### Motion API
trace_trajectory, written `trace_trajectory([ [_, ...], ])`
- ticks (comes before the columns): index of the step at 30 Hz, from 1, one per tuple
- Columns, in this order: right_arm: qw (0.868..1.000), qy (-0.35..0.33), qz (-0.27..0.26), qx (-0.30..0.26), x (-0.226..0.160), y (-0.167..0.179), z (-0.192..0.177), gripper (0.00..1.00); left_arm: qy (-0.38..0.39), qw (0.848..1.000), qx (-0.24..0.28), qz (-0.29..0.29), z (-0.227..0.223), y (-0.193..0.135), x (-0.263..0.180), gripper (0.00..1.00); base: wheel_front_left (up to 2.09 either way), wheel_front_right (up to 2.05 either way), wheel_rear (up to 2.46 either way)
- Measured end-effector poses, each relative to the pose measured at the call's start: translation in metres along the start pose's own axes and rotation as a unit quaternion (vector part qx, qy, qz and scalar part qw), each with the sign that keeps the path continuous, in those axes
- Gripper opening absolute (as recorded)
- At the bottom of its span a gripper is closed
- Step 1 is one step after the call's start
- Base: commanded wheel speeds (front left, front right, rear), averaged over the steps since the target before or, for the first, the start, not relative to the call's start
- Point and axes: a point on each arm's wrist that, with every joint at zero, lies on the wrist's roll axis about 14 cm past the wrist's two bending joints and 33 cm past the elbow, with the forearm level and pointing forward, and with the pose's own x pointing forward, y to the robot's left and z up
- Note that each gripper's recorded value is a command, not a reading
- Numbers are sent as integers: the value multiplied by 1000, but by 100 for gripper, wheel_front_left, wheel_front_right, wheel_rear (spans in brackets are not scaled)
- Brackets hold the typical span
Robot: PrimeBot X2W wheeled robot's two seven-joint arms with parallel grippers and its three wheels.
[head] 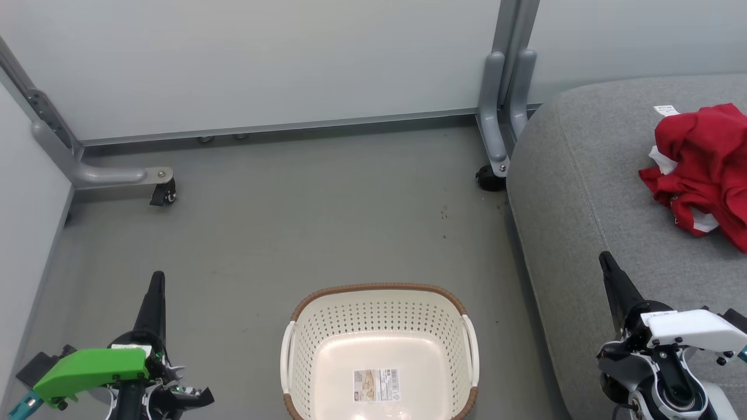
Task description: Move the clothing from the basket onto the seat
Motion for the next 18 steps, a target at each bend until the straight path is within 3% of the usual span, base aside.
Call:
trace_trajectory([
  [18, 999, -1, 6, 37, 2, 3, 1, 0, 0, 999, -36, -10, 3, -5, 0, 0, 0, 0, 0],
])
